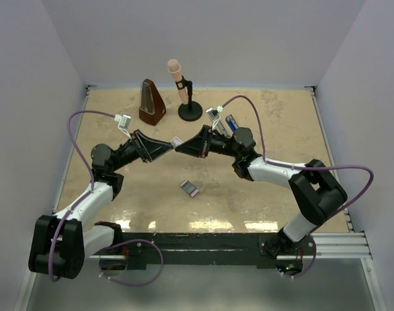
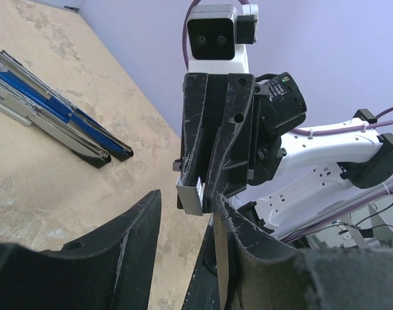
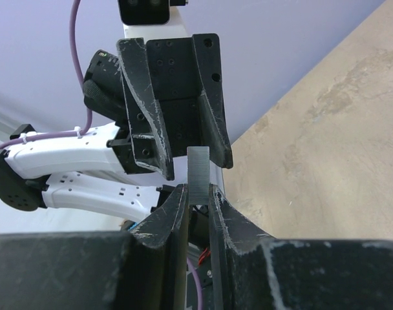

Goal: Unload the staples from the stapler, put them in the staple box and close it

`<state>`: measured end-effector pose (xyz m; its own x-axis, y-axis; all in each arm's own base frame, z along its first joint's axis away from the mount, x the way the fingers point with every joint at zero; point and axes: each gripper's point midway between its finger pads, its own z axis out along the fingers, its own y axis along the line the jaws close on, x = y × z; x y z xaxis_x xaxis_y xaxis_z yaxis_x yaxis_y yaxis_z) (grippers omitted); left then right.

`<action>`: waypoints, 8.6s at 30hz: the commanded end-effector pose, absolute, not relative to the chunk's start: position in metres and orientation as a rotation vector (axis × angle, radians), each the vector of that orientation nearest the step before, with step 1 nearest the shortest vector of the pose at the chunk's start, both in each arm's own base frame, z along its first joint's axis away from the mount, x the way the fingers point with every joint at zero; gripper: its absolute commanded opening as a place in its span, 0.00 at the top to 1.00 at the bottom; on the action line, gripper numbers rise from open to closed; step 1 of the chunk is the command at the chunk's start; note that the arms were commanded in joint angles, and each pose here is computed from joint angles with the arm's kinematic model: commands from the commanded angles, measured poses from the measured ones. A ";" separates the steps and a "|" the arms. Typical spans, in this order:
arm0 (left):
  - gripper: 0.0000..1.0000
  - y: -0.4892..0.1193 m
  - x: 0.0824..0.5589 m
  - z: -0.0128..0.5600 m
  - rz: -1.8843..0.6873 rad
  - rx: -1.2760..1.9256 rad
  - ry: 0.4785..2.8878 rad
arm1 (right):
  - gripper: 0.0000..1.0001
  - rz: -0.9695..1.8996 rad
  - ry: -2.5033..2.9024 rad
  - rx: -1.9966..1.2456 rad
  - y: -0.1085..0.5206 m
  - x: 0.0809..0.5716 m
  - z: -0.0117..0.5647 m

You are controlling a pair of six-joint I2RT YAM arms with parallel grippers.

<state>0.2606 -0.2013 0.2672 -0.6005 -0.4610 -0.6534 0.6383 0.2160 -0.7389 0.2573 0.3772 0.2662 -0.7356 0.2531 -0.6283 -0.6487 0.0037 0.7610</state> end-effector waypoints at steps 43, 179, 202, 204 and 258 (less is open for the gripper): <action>0.82 -0.210 0.263 0.276 -1.553 0.239 1.541 | 0.55 1.823 1.580 -0.454 0.371 0.247 0.283; 0.61 -0.221 0.309 0.111 -0.363 0.375 2.554 | 0.05 0.715 1.881 -0.047 0.210 0.273 0.228; 0.31 -0.048 0.337 0.192 -0.523 -0.441 2.106 | 0.04 0.480 2.048 -0.507 0.338 0.387 0.125; 0.10 -0.043 0.330 0.198 -0.487 -0.437 2.077 | 0.04 0.425 2.014 -0.562 0.349 0.398 0.126; 0.00 -0.040 0.309 0.184 -0.511 -0.567 2.139 | 0.54 0.487 1.979 -1.096 0.427 0.339 0.052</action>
<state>0.3030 -0.0307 0.1948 -0.4780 -0.4999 -0.7223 -0.1885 0.8615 -0.4715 0.3790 0.4000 0.0275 -0.3886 -0.5190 -0.7614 -0.7665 0.6406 -0.0454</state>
